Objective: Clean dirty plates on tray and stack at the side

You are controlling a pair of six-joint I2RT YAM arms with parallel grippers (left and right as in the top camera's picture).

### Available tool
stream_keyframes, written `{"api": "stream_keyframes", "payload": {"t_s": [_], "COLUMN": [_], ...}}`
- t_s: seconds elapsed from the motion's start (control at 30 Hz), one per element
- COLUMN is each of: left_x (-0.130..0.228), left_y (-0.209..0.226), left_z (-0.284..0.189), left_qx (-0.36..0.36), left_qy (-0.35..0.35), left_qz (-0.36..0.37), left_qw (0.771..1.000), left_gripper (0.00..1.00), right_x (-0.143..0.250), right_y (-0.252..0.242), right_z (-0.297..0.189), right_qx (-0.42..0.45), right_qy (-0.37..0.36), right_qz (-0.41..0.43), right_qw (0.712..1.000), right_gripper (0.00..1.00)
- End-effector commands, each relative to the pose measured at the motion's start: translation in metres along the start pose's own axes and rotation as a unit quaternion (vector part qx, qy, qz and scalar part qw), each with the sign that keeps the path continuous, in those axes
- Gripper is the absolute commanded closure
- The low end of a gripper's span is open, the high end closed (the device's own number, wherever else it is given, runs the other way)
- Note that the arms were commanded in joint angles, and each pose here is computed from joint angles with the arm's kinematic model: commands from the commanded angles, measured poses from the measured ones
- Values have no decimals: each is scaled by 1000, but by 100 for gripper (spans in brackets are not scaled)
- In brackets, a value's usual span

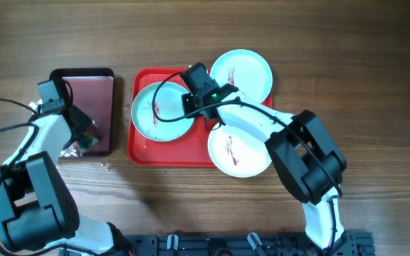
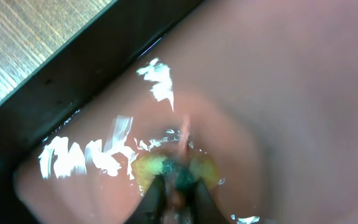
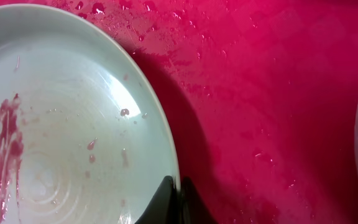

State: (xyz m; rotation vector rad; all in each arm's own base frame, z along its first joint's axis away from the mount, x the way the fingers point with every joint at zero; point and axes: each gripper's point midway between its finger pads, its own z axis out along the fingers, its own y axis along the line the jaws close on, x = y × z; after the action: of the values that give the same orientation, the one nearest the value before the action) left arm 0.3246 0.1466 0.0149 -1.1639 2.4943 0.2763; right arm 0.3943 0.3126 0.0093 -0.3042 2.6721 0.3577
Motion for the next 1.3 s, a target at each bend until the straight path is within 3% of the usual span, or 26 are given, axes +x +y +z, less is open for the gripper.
{"api": "stream_keyframes", "payload": {"t_s": [0.0, 0.17, 0.27, 0.3, 0.33, 0.37, 0.4, 0.5, 0.57, 0.87, 1.0, 1.1, 1.13, 1.23, 1.27], "left_x": [2, -4, -27, -31, -26, -18, -9, 34, 44, 35, 43, 51, 51, 51, 51], "left_y": [2, 0, -7, -9, -10, -10, -11, -8, -7, -11, -10, -7, -7, -7, -7], "left_z": [3, -3, -26, -34, -44, -47, -48, -50, -51, -24, -11, -7, -7, -7, -7], "left_qx": [-2, 4, 21, 28, 40, 45, 51, 53, 48, 44, 35, 30, 30, 30, 30], "left_qy": [4, -6, -35, -39, -24, -6, 15, 112, 127, 89, 104, 114, 114, 114, 114], "left_qz": [-1, -3, -10, -12, -9, -6, -7, -26, -25, -26, -23, -22, -22, -21, -22], "left_qw": [1000, 1000, 999, 999, 999, 999, 999, 992, 990, 995, 994, 993, 993, 993, 993], "left_gripper": [96, 96, 96, 60, 16, 7, 6, 6, 7, 7, 16, 30, 43, 68, 84], "right_x": [15, 15, 15, 15, 15, 15, 15, 15, 15, 15, 15, 15, 15, 15, 15], "right_y": [-4, -4, -4, -4, -4, -4, -4, -4, -4, -4, -4, -4, -4, -4, -4], "right_z": [15, 15, 15, 15, 15, 15, 15, 15, 15, 15, 15, 15, 15, 15, 15], "right_qx": [6, 6, 6, 6, 6, 6, 6, 6, 6, 5, 5, 4, 5, 5, 5], "right_qy": [21, 21, 21, 21, 21, 21, 21, 21, 21, 22, 22, 22, 22, 22, 22], "right_qz": [-13, -13, -13, -13, -12, -13, -13, -13, -13, -12, -13, -13, -12, -12, -12], "right_qw": [1000, 1000, 1000, 1000, 1000, 1000, 1000, 1000, 1000, 1000, 1000, 1000, 1000, 1000, 1000], "right_gripper": [95, 95, 95, 95, 95, 96, 95, 95, 95, 95, 95, 95, 95, 95, 95]}}
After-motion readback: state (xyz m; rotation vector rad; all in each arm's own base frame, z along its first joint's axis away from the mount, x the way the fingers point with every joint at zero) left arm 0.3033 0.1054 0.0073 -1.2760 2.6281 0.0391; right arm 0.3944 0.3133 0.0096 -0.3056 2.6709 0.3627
